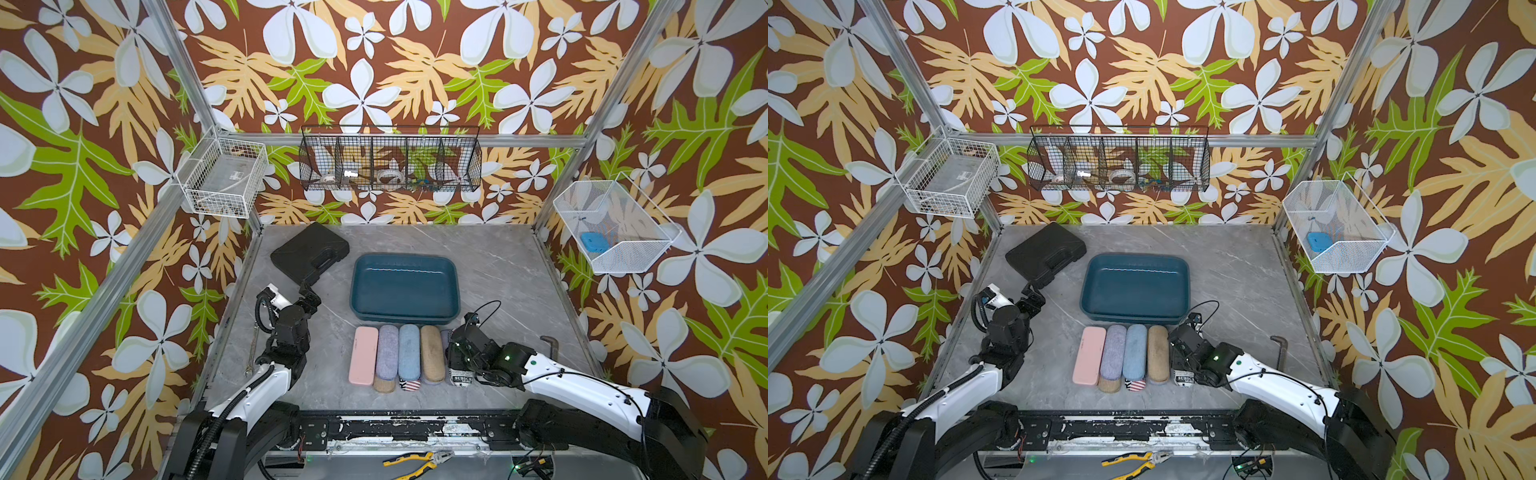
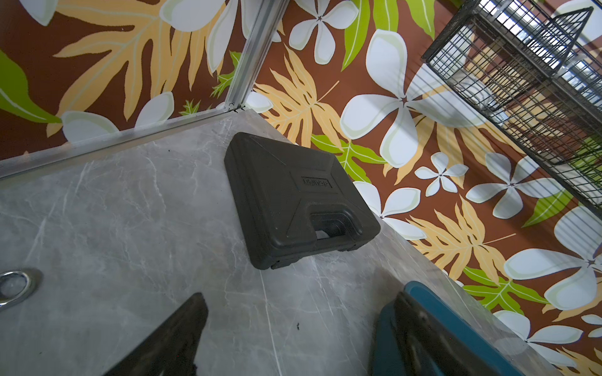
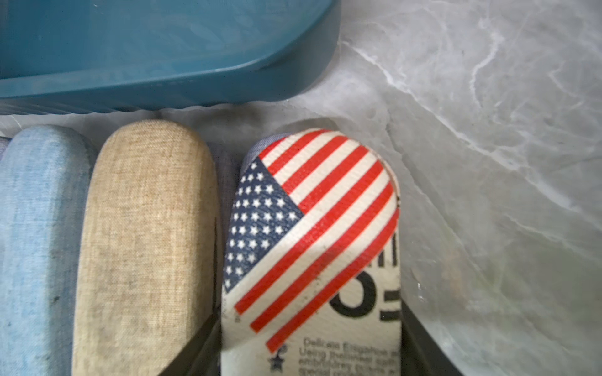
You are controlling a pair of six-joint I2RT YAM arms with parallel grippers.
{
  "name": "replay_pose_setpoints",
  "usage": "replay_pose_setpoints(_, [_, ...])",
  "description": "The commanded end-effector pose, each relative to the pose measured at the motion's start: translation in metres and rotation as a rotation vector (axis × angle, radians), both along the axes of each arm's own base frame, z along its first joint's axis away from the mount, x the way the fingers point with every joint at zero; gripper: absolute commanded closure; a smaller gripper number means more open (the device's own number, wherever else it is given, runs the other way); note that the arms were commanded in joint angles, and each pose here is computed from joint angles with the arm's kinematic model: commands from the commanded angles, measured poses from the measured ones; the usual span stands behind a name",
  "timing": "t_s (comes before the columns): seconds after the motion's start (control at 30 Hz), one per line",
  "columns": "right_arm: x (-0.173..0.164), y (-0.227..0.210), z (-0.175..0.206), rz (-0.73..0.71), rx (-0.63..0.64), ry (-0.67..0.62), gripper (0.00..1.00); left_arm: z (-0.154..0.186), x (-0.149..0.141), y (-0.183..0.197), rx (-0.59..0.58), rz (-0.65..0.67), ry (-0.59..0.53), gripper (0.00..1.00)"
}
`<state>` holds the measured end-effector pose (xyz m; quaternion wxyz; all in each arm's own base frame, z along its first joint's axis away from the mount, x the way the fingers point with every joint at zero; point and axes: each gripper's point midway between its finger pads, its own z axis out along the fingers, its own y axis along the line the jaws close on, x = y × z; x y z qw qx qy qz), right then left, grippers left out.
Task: Put the glasses cases into the storage boxes
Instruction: Pick up the glasses case.
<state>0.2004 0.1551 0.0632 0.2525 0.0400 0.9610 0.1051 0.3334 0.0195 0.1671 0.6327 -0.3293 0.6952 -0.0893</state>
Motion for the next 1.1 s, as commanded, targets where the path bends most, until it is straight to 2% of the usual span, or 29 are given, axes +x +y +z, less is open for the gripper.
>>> replay_pose_setpoints(0.0, [0.002,-0.006,0.005,-0.019,-0.022,-0.019,0.45,0.006,0.0,0.002,-0.007,0.016,-0.029,0.09])
replay_pose_setpoints(0.17, [0.003,-0.01,0.018,-0.027,-0.032,-0.039,0.45,0.006,0.0,0.002,-0.004,0.017,-0.025,0.09])
replay_pose_setpoints(0.57, [0.038,0.002,0.103,0.021,-0.067,-0.228,0.44,0.01,-0.002,0.002,-0.002,0.013,-0.031,0.09])
replay_pose_setpoints(0.77, [0.073,0.014,0.125,0.052,-0.101,-0.315,0.43,0.01,-0.002,0.002,-0.002,0.009,-0.031,0.09])
replay_pose_setpoints(0.93, [0.107,0.029,0.132,0.074,-0.073,-0.369,0.44,0.011,-0.003,0.001,-0.002,0.005,-0.033,0.09])
replay_pose_setpoints(1.07, [0.132,0.044,0.134,0.108,-0.104,-0.391,0.43,0.012,-0.005,0.001,-0.002,0.002,-0.031,0.09])
